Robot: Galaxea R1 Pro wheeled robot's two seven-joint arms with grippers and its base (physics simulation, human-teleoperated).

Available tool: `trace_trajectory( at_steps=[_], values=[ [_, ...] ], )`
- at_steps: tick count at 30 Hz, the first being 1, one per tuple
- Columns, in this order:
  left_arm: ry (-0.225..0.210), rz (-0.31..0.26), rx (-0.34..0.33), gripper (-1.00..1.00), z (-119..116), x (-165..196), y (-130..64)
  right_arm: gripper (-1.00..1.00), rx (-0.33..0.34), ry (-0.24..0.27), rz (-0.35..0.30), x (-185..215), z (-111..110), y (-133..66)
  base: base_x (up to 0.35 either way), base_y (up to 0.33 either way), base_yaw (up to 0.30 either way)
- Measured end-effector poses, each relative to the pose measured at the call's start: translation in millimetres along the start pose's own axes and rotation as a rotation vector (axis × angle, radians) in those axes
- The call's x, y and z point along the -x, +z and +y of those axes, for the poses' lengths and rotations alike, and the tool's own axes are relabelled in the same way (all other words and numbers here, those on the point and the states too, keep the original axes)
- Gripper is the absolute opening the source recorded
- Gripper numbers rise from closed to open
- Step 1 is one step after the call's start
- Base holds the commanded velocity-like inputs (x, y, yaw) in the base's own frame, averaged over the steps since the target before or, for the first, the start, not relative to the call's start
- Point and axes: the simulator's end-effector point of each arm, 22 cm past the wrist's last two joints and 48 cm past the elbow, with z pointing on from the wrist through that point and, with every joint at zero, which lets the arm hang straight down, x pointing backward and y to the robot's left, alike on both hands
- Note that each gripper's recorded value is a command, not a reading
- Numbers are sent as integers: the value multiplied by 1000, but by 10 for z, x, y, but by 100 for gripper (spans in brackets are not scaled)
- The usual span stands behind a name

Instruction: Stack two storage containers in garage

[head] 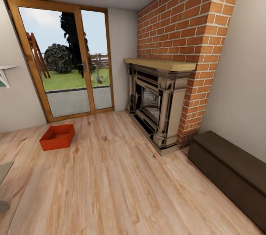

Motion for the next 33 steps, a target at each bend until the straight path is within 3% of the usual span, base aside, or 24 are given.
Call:
trace_trajectory(
  at_steps=[10, 33],
  values=[
    [0, 0, 0, 100, 1, 0, 0, 100, -1, 0, -1, 1, -9, 1, 322, 0, 176],
    [0, 0, -1, 100, -4, 0, 0, 100, -1, 0, -1, 0, -9, 1, 322, 0, 8]
  ],
)
